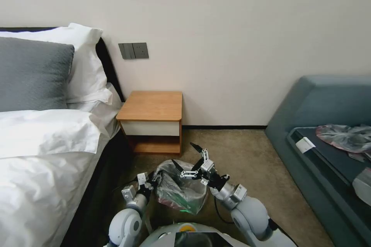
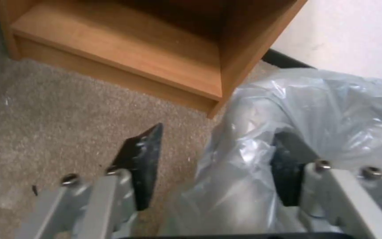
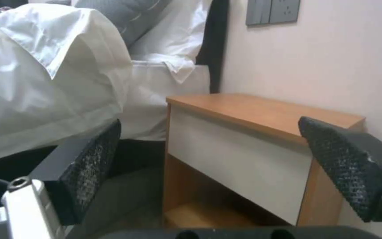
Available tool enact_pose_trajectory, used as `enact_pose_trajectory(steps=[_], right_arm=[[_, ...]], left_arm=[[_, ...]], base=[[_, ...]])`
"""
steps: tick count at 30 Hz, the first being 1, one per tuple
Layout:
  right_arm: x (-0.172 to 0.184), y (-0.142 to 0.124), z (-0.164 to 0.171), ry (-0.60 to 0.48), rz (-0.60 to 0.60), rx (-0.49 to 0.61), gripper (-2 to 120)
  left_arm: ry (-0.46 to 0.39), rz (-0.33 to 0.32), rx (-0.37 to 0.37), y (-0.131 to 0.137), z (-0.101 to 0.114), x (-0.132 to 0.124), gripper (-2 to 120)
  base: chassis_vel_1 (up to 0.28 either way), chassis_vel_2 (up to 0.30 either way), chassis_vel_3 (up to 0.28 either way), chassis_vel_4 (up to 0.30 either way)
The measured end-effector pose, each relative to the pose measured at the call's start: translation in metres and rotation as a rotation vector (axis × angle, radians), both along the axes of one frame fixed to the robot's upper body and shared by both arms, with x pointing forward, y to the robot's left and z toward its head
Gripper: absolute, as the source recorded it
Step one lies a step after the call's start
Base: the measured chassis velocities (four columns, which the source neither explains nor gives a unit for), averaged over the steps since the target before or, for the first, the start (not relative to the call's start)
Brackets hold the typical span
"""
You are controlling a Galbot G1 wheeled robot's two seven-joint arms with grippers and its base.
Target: Pick up the garbage bag from the table and place it over the trash can.
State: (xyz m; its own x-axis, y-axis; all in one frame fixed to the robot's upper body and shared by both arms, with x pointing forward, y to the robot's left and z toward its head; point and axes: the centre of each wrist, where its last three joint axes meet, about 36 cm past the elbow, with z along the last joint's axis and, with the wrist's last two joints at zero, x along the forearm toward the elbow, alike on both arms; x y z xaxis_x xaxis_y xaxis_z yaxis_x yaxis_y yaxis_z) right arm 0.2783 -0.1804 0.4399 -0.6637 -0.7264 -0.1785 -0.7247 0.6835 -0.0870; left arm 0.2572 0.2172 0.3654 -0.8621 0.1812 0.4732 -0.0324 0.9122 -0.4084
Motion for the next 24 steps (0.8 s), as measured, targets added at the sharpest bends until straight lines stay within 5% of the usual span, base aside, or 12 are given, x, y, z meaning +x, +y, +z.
enact_pose_trajectory(steps=[10,24], right_arm=[[0.001,0.002,0.004,-0.007,0.009,0.006,100],[0.003,0.0,0.012,-0.02,0.018,0.006,100]], left_arm=[[-0.011,0.023,0.055,-0.001,0.008,-0.008,95],[-0.048,-0.048,0.127,0.005,0.039,-0.02,98]], base=[[0.0,0.0,0.0,0.0],[0.0,0.0,0.0,0.0]])
